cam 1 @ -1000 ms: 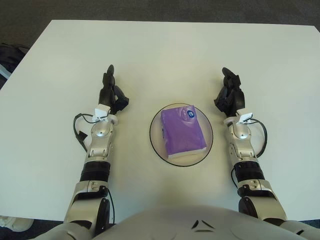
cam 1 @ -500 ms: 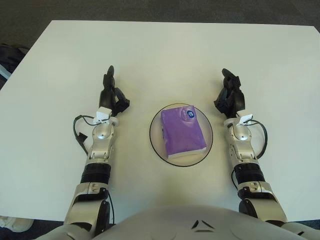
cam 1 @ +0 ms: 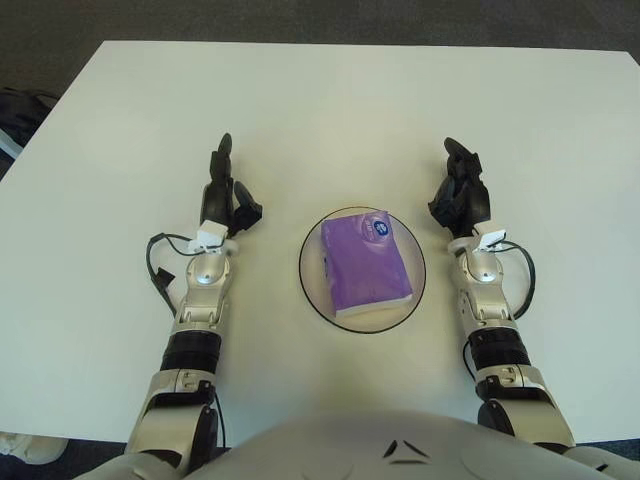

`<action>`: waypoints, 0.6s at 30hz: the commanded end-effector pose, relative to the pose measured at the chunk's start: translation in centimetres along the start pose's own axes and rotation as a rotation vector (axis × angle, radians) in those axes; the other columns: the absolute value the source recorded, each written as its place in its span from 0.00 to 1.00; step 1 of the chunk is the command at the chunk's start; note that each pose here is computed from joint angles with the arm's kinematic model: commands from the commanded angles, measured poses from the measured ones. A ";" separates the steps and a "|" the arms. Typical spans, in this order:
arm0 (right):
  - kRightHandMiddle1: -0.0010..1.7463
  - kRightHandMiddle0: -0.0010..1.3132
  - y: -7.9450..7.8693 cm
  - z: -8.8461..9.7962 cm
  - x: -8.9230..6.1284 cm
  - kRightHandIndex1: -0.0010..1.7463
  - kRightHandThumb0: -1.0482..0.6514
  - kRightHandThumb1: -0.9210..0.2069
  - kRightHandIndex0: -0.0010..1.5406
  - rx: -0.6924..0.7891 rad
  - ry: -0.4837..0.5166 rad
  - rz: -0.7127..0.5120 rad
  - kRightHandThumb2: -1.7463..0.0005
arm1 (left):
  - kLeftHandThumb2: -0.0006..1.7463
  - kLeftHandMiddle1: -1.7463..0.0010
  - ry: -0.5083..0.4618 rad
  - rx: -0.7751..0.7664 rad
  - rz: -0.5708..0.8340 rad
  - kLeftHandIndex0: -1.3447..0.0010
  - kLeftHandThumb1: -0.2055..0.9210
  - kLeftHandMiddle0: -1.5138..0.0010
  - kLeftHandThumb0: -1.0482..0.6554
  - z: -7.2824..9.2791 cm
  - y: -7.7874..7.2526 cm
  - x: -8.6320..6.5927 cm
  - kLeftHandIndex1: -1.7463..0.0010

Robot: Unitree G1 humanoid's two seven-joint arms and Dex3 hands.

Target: Put the tissue paper into the plate.

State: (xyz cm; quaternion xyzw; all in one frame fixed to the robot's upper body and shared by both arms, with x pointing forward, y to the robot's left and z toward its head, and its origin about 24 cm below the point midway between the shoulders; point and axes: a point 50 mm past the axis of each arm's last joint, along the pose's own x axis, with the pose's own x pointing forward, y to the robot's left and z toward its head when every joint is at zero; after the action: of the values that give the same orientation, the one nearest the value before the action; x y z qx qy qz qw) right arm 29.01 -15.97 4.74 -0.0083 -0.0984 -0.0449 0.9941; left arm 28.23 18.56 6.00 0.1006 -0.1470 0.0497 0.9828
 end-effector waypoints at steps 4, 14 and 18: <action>0.27 0.00 -0.4 -5.9 -4.6 0.00 0.18 0.00 0.17 0.002 0.360 -0.020 0.44 | 0.74 1.00 0.154 0.019 -0.015 1.00 1.00 0.99 0.06 -2.7 0.0 -2.4 0.87; 0.26 0.00 -0.5 -5.8 -4.6 0.00 0.19 0.00 0.16 0.003 0.359 -0.020 0.43 | 0.74 0.99 0.194 0.020 0.003 1.00 1.00 0.98 0.06 -2.8 0.0 -2.6 0.86; 0.25 0.00 -0.5 -5.7 -4.7 0.00 0.19 0.00 0.15 0.006 0.359 -0.019 0.43 | 0.74 0.99 0.213 0.024 0.003 1.00 1.00 0.98 0.06 -2.7 0.0 -2.8 0.87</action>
State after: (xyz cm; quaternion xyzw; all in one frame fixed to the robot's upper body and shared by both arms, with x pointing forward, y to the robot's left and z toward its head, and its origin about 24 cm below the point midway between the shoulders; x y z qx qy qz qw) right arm 28.85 -15.96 4.81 -0.0067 -0.0934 -0.0463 0.9945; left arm 27.82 18.58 5.74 0.1015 -0.1266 0.0552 0.9852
